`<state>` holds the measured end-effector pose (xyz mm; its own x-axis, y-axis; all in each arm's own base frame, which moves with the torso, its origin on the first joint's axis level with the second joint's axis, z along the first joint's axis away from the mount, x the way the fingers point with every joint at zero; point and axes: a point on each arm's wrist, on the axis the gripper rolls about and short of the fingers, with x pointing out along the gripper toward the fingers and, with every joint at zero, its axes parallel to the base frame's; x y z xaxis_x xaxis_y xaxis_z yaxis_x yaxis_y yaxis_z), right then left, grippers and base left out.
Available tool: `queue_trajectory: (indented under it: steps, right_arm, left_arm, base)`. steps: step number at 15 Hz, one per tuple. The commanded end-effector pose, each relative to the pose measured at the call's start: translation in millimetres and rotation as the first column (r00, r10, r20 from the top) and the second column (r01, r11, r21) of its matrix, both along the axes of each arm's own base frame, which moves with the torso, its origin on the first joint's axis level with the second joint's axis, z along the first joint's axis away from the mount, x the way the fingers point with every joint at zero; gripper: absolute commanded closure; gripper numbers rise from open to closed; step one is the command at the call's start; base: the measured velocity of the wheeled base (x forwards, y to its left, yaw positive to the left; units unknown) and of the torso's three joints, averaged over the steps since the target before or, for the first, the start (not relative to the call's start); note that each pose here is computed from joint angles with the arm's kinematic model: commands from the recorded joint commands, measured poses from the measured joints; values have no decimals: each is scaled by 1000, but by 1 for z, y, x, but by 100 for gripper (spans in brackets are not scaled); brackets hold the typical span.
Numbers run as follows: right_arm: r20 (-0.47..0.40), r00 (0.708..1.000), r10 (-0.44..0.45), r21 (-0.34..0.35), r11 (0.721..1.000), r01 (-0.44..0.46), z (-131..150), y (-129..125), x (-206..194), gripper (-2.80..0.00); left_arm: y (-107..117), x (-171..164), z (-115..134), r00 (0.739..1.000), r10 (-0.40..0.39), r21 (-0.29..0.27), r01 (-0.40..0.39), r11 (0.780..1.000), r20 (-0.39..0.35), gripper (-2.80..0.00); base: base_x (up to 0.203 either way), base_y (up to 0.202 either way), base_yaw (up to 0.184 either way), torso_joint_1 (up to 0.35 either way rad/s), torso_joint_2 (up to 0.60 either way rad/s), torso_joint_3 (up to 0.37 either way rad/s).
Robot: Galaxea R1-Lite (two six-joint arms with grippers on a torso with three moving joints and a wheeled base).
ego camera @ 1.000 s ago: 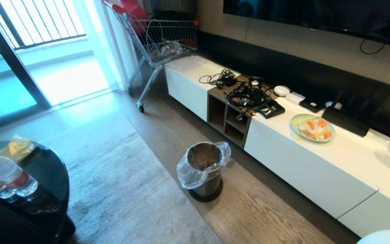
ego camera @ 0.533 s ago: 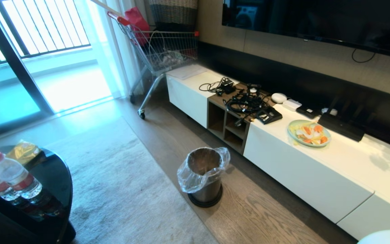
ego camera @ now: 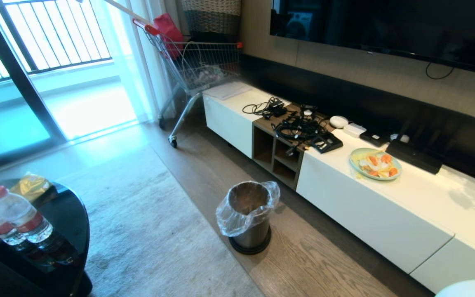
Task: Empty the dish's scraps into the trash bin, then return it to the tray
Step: Put the bowl back to the table
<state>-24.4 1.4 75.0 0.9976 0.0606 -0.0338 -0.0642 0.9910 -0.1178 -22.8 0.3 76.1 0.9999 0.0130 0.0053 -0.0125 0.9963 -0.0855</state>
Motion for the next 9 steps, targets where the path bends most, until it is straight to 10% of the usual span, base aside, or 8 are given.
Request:
queue_trajectory:
  steps: [1,9]
  right_arm:
    - [-2,1000,1,-1,1000,-1,0,0,0,0]
    - [-1,1000,1,-1,1000,-1,0,0,0,0]
  left_arm:
    - [0,0,0,1000,1,0,-1,1000,1,0]
    - [0,0,0,1000,1,0,-1,1000,1,0]
  base:
    - [0,0,0,0,0,0]
    - [0,0,0,0,0,0]
